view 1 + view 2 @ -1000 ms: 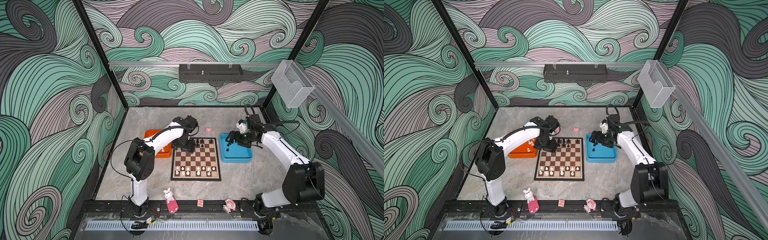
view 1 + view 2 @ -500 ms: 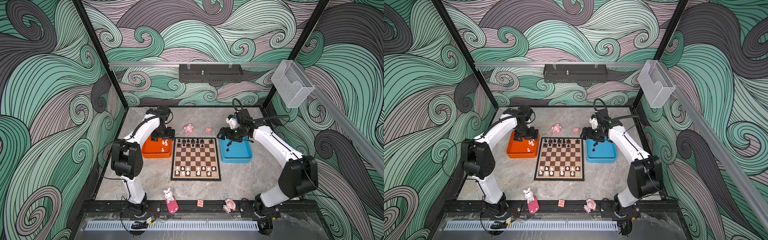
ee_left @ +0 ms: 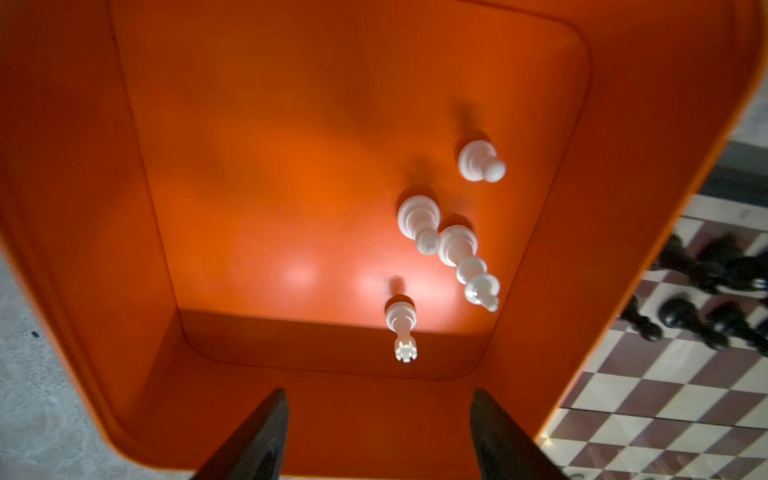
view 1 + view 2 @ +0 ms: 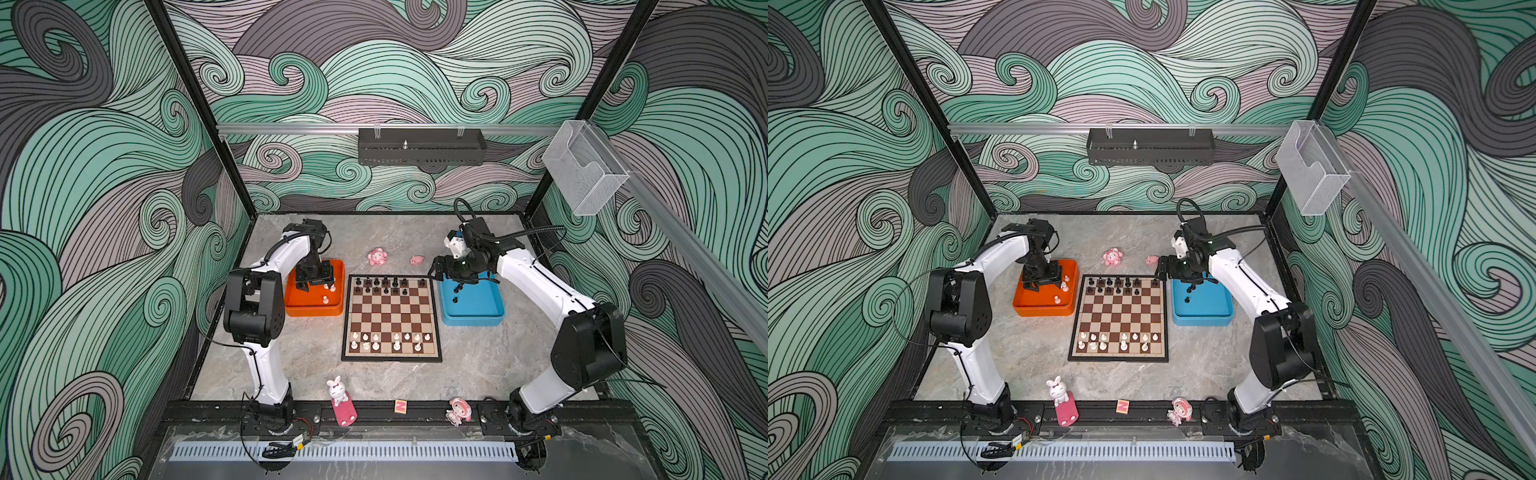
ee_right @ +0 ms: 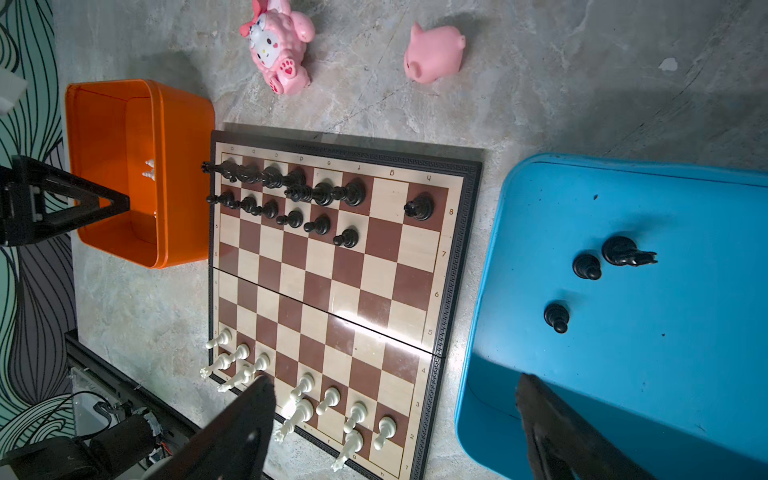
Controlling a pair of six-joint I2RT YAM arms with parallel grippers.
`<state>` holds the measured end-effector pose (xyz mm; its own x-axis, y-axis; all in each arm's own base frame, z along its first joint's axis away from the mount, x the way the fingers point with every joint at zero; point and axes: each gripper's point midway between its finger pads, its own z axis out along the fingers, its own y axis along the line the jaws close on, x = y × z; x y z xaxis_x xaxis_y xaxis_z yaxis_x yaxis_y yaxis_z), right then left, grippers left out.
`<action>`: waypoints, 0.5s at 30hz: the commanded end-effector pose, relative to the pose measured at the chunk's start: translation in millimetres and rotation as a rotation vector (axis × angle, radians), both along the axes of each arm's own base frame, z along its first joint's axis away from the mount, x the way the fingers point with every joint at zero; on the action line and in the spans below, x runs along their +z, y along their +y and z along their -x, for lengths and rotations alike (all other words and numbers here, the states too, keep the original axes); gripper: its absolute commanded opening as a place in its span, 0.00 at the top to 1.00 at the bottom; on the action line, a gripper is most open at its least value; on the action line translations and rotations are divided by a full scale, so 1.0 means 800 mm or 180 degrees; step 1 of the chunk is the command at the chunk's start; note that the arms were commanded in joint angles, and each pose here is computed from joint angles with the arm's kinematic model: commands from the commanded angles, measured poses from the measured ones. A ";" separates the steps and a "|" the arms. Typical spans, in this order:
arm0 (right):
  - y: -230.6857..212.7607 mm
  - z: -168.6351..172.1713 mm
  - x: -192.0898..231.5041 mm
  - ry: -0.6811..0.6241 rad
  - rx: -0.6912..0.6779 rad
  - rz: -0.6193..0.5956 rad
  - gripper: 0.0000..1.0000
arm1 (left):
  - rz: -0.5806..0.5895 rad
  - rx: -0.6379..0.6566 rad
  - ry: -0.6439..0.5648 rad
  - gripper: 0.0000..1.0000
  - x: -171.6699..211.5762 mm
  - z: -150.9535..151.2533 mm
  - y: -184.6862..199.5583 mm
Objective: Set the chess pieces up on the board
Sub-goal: 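Open the left gripper and move it back over the orange bin, then lower the left gripper into the orange bin toward a white piece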
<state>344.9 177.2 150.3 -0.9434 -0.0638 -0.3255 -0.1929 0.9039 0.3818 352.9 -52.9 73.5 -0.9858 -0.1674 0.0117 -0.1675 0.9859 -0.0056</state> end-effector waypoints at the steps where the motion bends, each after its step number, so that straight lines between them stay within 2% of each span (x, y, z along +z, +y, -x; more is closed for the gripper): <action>1: -0.005 0.001 -0.016 0.0105 0.0017 0.0096 0.09 | 0.0034 -0.0007 0.0009 0.37 -0.009 -0.006 -0.003; 5: -0.007 -0.003 -0.023 0.0147 0.0025 0.0101 0.08 | 0.0026 -0.0020 0.0035 0.47 -0.015 -0.006 -0.003; 15: -0.016 -0.013 -0.034 0.0207 -0.0012 0.0069 0.08 | -0.0061 -0.0143 0.0184 0.50 -0.041 0.003 -0.009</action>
